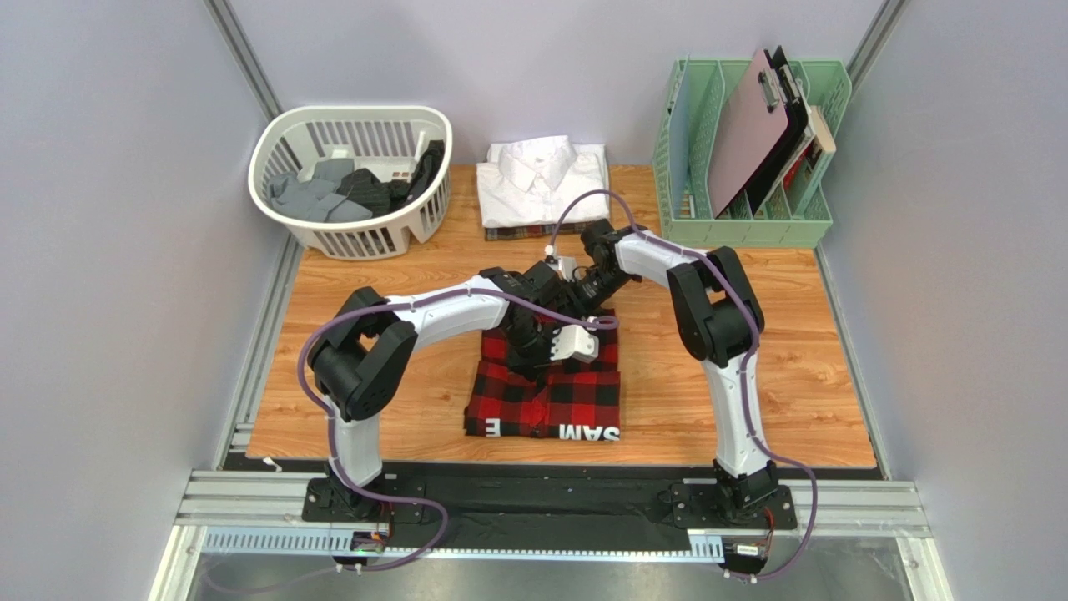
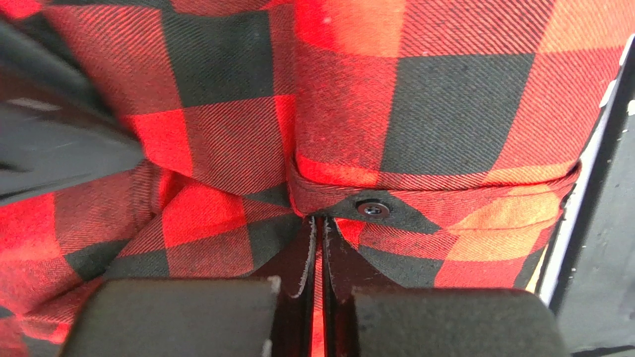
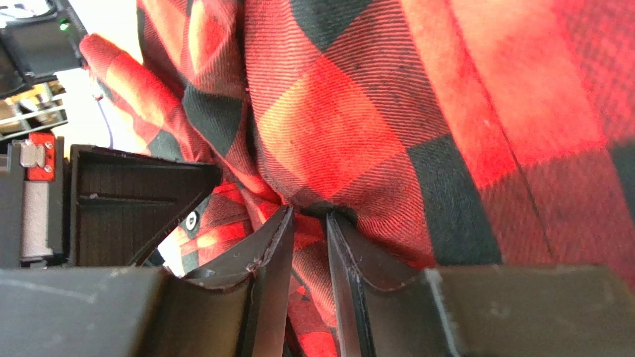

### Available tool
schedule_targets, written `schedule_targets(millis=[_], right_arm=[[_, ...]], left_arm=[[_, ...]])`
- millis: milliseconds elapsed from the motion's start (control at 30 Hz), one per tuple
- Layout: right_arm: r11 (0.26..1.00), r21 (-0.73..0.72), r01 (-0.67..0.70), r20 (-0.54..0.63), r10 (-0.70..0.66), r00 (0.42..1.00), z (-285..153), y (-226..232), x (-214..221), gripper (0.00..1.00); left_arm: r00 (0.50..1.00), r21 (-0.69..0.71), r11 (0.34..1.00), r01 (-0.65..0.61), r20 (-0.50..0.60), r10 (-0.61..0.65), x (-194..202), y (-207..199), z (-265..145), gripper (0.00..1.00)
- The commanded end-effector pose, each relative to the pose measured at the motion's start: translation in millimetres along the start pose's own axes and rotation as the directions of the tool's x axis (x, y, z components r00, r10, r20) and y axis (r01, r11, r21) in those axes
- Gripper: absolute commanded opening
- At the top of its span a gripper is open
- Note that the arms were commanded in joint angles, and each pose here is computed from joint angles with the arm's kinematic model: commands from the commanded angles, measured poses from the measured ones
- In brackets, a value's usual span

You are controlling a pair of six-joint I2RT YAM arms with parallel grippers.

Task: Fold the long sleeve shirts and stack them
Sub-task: Fold the shirt

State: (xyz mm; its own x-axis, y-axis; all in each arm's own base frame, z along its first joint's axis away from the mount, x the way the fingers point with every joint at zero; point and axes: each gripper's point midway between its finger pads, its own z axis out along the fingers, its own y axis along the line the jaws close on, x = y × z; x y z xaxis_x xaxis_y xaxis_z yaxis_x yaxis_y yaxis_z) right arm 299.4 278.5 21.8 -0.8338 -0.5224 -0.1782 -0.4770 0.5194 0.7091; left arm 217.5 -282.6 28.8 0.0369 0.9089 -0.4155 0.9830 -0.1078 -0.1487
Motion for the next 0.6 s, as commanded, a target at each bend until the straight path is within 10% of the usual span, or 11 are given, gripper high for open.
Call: schedule_targets(millis=[0,267,567], right_arm=[[0.999,0.029,0.022,-0.064,-0.02,0.998,17.3,2.1,31.0,0.32],[0.999,-0.037,0.031,-0.102,-0.034,0.994,17.5,47.5,76.2,0.34],[0.993,0.094,0.074,0.053,-0.08,0.995,-43.4,33.5,21.4,0.38]], left_arm=[[0.999,0.042,0.998,0.046,0.002,-0.047,-2.5,-19.4,0.1,0.0],[0.99,0.137,0.982,0.13,0.04,-0.136,-9.5,-78.2,-4.2,0.0],[0.991,0.085,0.991,0.103,0.078,-0.11,-24.0,-77.3,-34.8,0.0]])
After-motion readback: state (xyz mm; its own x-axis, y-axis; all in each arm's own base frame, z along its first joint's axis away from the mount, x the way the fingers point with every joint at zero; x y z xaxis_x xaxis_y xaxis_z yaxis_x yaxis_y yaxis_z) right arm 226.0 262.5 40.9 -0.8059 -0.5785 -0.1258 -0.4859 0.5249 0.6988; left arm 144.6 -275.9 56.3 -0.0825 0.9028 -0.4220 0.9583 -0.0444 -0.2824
